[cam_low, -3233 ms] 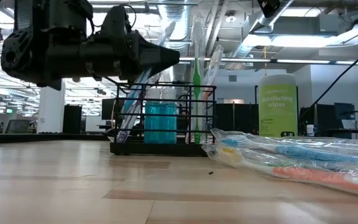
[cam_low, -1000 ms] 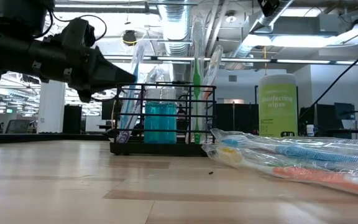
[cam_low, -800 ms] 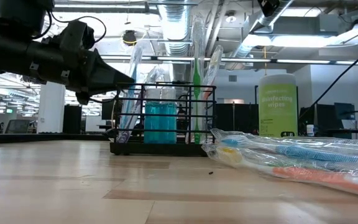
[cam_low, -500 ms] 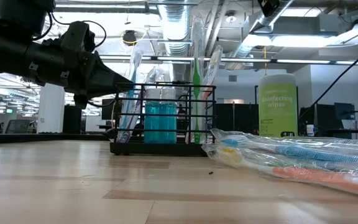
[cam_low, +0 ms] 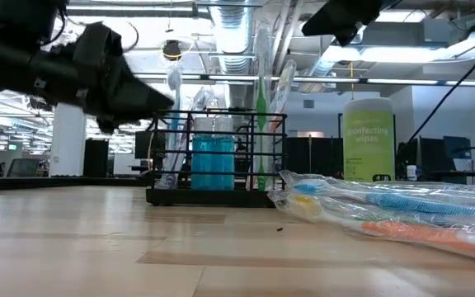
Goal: Pick & Place toothbrushing station
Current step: Put the blue toothbrush into the mesh, then put the orange toothbrush into the mesh
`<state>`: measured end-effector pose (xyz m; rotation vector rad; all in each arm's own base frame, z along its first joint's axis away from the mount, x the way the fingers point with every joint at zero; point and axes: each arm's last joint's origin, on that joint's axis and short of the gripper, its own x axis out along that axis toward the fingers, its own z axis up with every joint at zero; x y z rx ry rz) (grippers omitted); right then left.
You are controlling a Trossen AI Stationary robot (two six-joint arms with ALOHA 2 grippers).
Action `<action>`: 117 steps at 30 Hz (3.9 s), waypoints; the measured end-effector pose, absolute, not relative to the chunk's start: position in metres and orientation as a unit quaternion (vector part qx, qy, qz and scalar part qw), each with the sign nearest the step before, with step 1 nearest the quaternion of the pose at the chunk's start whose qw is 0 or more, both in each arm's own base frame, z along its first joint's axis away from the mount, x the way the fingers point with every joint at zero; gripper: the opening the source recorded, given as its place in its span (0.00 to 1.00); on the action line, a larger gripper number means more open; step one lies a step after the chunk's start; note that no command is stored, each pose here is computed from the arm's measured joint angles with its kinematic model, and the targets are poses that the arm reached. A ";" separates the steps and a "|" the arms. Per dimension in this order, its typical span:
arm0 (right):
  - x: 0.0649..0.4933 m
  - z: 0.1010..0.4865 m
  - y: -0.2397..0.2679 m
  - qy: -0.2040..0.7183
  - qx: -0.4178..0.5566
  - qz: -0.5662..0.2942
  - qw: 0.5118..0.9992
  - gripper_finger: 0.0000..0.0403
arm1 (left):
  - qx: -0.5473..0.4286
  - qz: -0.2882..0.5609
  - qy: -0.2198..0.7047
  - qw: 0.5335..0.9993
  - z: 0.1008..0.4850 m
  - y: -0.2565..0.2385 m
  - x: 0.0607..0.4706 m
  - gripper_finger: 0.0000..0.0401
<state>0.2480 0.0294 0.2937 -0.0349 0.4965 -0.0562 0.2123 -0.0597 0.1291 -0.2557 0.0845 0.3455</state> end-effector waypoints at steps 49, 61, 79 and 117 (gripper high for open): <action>0.258 0.177 -0.081 0.439 0.122 -0.239 0.857 0.15 | -0.095 0.168 -0.058 0.980 0.168 -0.046 0.167 0.32; 0.246 0.148 -0.075 0.404 0.156 -0.228 0.872 0.15 | -0.095 0.174 -0.059 0.978 0.168 -0.046 0.167 0.32; 0.262 0.112 -0.070 0.433 0.147 -0.215 0.863 0.24 | -0.096 0.176 -0.059 0.978 0.168 -0.046 0.167 0.32; 0.300 0.179 -0.077 0.516 0.034 -0.227 0.826 0.00 | -0.099 0.174 -0.065 0.978 0.170 -0.046 0.167 0.32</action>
